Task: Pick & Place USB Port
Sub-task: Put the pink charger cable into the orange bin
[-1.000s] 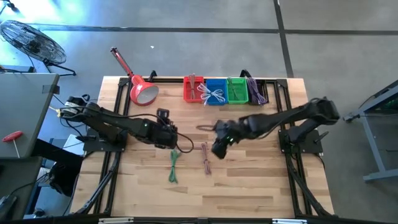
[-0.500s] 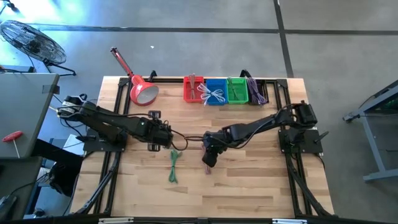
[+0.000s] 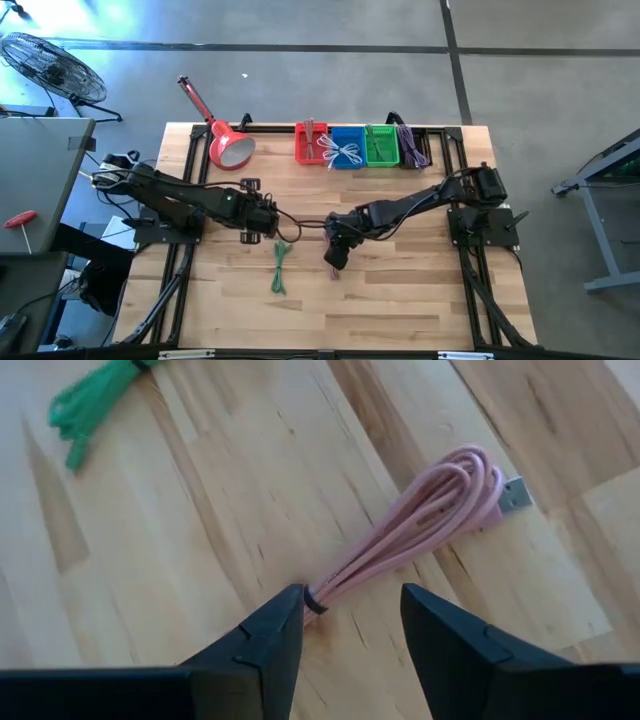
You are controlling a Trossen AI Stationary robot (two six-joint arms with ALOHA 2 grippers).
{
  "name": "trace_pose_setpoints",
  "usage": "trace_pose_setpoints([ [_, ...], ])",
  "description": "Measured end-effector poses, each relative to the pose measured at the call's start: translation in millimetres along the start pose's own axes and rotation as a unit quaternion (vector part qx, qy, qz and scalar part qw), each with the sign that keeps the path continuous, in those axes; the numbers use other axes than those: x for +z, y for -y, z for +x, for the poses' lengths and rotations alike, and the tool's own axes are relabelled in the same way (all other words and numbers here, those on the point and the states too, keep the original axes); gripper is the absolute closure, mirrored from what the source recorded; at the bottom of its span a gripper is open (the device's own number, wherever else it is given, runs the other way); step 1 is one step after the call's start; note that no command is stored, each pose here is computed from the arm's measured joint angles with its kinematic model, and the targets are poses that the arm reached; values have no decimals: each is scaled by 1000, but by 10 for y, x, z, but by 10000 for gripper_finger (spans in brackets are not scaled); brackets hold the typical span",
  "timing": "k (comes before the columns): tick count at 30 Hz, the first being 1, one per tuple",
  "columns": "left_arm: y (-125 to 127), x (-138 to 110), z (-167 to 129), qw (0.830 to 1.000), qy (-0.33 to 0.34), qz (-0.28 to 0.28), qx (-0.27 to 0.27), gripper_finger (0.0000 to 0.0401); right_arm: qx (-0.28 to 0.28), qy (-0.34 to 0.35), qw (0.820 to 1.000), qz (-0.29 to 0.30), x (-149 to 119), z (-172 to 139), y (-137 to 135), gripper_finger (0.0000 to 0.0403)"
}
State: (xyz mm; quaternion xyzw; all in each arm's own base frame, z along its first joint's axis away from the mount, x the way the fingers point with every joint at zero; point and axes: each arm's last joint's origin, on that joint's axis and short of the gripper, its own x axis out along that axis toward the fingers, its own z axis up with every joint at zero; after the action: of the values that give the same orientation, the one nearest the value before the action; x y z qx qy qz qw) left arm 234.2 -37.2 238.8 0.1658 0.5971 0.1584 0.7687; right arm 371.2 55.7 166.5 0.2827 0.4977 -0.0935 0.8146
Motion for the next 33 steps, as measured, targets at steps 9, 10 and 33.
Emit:
trace_pose_setpoints([
  [9, 5, 1, 0, 1000, -1, -1, -8, 270, 12, -3, 1000, -10, -1, 103, -1, 266],
  [10, 5, 2, 0, 1000, 0, -1, -8, 270, 12, -2, 1000, -11, 0, 103, -2, 267],
  [33, 29, 29, 0, 999, 8, -8, -42, 270, 32, -33, 999, -13, -17, 524, 116, 271],
])
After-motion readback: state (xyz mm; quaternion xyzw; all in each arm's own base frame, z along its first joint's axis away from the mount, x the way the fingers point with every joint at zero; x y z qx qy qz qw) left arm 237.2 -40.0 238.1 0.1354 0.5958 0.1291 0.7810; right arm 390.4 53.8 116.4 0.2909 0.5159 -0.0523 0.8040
